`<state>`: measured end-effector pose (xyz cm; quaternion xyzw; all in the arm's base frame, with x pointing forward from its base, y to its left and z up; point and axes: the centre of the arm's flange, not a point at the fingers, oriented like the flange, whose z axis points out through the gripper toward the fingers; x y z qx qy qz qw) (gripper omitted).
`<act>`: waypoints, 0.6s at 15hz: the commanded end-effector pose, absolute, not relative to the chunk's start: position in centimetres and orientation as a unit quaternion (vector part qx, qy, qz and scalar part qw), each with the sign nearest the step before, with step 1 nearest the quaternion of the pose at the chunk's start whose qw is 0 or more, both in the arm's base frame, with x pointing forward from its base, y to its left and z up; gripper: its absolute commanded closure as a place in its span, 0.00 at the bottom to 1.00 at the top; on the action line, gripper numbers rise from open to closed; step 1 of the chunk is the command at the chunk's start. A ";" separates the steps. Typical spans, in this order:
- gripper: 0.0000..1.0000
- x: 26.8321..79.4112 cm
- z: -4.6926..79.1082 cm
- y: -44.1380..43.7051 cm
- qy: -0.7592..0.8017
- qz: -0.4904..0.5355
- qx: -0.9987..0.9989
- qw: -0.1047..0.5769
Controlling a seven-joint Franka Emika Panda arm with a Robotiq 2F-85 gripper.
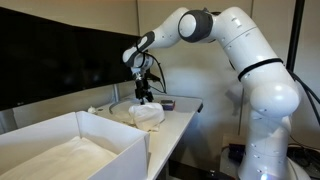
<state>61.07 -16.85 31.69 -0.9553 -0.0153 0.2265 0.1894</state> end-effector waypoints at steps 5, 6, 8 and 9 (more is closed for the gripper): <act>0.33 61.7 32.6 -14.2 -0.041 0.190 -0.951 0.242; 0.40 61.6 32.6 -14.3 -0.042 0.190 -0.950 0.244; 0.53 61.5 32.7 -14.4 -0.043 0.187 -0.950 0.244; 0.59 61.3 32.9 -14.4 -0.045 0.185 -0.950 0.247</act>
